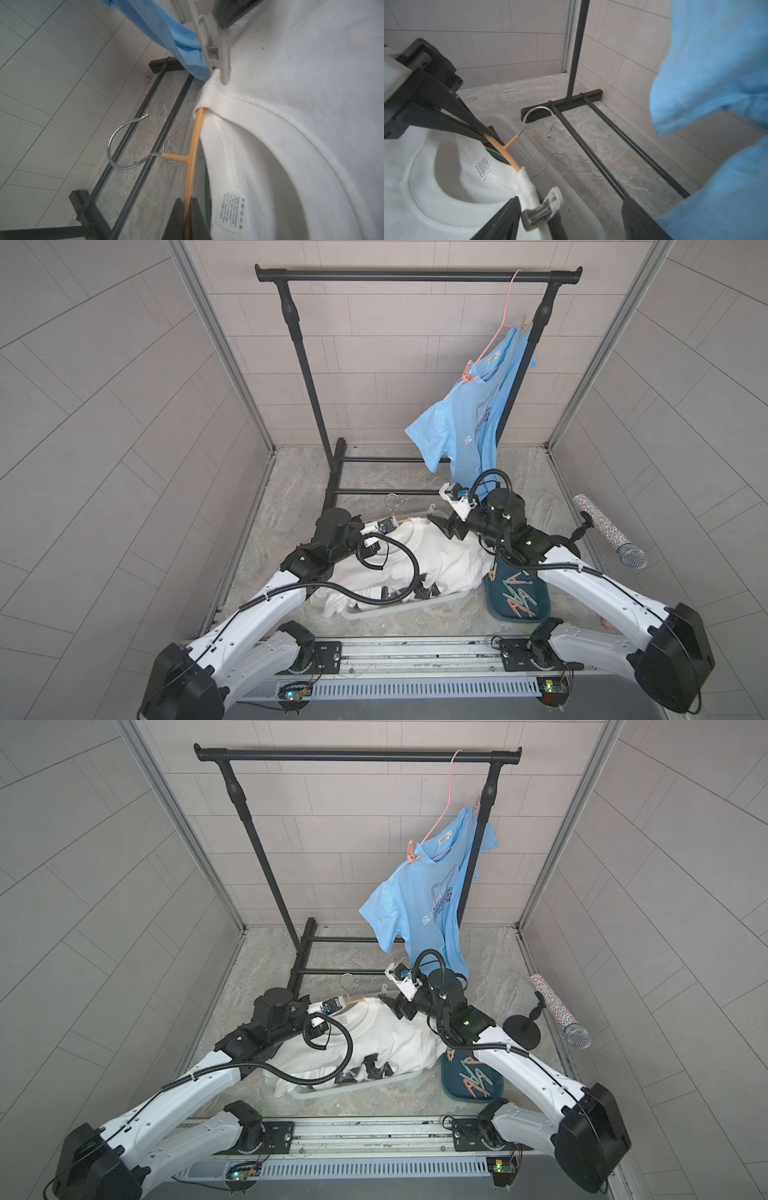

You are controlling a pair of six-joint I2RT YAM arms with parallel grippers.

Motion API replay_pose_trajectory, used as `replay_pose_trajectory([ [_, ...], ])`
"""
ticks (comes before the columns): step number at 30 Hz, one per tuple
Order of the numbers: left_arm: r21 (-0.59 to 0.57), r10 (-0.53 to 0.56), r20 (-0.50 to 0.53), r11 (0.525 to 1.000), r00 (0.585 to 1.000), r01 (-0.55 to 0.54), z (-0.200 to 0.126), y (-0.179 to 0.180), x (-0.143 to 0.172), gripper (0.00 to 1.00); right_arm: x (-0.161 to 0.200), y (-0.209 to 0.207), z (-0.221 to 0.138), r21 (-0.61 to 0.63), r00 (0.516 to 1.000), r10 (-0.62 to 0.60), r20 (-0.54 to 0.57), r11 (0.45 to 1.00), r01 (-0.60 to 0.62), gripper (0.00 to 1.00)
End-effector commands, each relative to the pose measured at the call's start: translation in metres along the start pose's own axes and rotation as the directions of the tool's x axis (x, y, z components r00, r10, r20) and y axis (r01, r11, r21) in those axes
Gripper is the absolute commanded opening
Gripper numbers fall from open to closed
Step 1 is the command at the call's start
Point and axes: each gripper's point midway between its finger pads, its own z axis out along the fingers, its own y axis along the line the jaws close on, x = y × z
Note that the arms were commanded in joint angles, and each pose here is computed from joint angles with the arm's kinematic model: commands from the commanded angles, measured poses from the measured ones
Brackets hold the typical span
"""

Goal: Use clothespins to secure the t-shirt on both sides of the hanger
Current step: Clamp the T-shirt on the hanger, then place the hanger in the basket.

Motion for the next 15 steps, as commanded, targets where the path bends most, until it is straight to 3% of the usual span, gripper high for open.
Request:
replay_pose_trajectory([
  [1, 0.028, 0.033, 0.031, 0.999, 0.999, -0.034, -0.001, 0.000, -0.013, 0.01, -0.015, -0.022, -0.036, 0.158, 0.991, 0.132, 0.020, 0.978, -0.134, 0.83],
  [3, 0.051, 0.035, 0.006, 0.998, 0.999, -0.035, 0.003, -0.004, -0.009, 0.02, -0.006, -0.041, -0.062, 0.298, 0.963, 0.267, 0.028, 0.918, -0.263, 0.80],
  [7, 0.080, 0.035, -0.052, 0.996, 0.998, -0.031, 0.011, -0.008, 0.002, 0.04, 0.051, -0.063, -0.116, 0.547, 0.877, 0.476, 0.058, 0.720, -0.427, 0.67],
  [11, 0.105, 0.032, -0.076, 0.994, 0.997, -0.024, 0.018, -0.012, 0.009, 0.05, 0.125, -0.065, -0.148, 0.686, 0.784, 0.611, 0.106, 0.526, -0.503, 0.63],
  [15, 0.119, 0.010, -0.093, 0.993, 0.996, 0.002, 0.021, -0.015, 0.012, 0.16, 0.167, -0.064, -0.155, 0.733, 0.714, 0.685, 0.147, 0.409, -0.543, 0.55],
])
